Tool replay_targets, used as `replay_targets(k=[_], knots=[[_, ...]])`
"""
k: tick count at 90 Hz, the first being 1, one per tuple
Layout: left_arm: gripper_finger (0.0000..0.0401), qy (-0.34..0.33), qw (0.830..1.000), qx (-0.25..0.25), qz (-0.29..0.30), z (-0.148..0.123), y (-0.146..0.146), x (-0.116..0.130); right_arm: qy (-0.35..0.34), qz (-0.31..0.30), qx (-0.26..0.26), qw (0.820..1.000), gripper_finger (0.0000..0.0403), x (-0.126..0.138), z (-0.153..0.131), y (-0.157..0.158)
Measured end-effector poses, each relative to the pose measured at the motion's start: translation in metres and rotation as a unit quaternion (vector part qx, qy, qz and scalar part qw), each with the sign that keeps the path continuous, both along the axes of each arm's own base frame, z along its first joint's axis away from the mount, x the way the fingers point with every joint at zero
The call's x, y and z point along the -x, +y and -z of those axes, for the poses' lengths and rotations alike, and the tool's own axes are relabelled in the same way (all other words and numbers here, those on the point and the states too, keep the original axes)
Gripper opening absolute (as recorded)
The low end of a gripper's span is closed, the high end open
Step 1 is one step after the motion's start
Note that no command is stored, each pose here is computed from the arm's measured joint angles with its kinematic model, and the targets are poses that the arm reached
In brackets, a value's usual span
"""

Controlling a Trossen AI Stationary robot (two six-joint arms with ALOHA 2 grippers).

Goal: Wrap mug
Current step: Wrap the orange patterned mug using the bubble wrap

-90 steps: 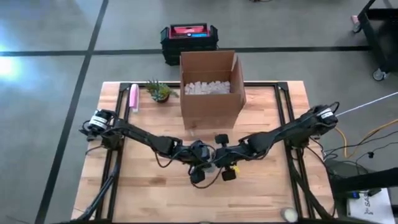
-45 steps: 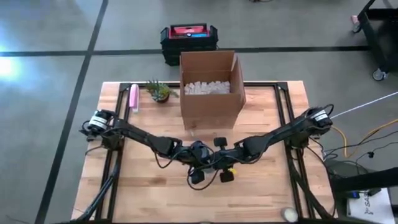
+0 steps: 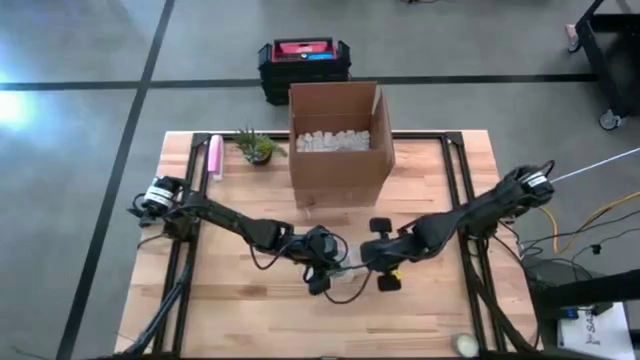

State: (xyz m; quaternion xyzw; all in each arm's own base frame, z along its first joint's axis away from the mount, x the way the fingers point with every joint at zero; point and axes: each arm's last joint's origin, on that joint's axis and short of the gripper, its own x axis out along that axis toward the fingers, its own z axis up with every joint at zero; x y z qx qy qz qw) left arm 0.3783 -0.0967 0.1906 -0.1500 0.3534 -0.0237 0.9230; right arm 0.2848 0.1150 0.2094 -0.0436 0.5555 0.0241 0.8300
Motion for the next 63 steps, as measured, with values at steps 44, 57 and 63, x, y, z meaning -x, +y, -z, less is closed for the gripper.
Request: replay_targets(k=[44, 57, 63], knots=[[0.0, -0.011, 1.0, 0.002, 0.0, -0.001, 0.0, -0.002, -0.126, -0.048, -0.029, 0.99, 0.0008, -0.019, 0.0, 0.013], [0.0, -0.013, 1.0, 0.003, 0.0, -0.001, 0.0, -0.002, -0.129, -0.05, -0.025, 0.99, 0.0008, -0.028, 0.006, 0.013], [0.0, -0.012, 1.0, 0.003, 0.002, -0.001, 0.0, -0.002, -0.128, -0.048, -0.025, 0.99, 0.0008, -0.034, 0.012, 0.013]])
